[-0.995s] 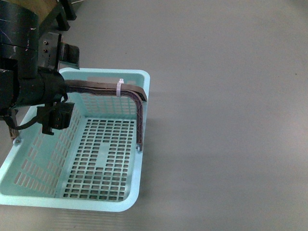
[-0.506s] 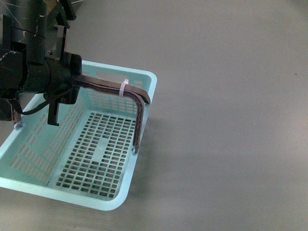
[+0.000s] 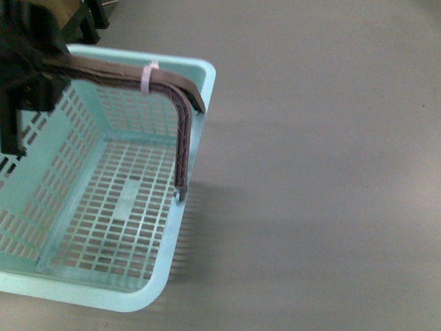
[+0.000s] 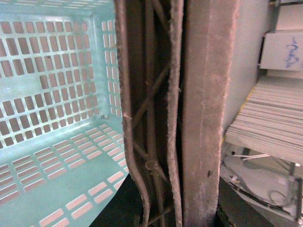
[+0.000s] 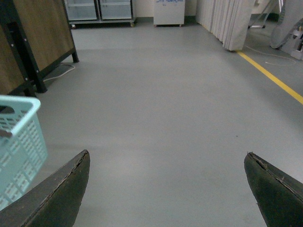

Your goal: Pick lemon and mango into basket

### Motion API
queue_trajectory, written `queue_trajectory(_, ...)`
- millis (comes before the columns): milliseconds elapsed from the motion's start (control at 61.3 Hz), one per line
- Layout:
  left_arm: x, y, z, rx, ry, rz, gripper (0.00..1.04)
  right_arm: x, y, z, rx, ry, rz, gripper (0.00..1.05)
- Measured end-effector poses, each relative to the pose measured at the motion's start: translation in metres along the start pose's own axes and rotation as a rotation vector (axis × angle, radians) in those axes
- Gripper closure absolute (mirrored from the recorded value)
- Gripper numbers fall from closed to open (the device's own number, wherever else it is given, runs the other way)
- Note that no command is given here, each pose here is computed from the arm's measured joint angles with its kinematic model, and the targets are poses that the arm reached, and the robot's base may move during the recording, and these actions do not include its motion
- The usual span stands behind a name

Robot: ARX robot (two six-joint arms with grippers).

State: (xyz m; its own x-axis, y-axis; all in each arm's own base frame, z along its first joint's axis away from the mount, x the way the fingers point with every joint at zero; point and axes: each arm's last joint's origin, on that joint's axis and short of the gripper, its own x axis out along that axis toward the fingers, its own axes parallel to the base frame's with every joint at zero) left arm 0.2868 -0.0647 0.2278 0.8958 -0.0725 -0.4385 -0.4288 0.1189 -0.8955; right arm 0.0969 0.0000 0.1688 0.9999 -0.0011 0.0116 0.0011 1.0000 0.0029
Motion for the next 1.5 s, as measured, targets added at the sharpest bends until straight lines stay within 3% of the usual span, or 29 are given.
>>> queue_trajectory(294, -0.112, -0.054, 0.022, -0.027, -0.09, -0.156, 0.85, 0.0, 0.0, 0.0, 0.0, 0.0, 0.0, 0.09)
queue_trajectory(1501, -0.112, -0.055, 0.023, -0.01, -0.094, -0.149, 0.86, 0.0, 0.0, 0.0, 0.0, 0.0, 0.001, 0.09)
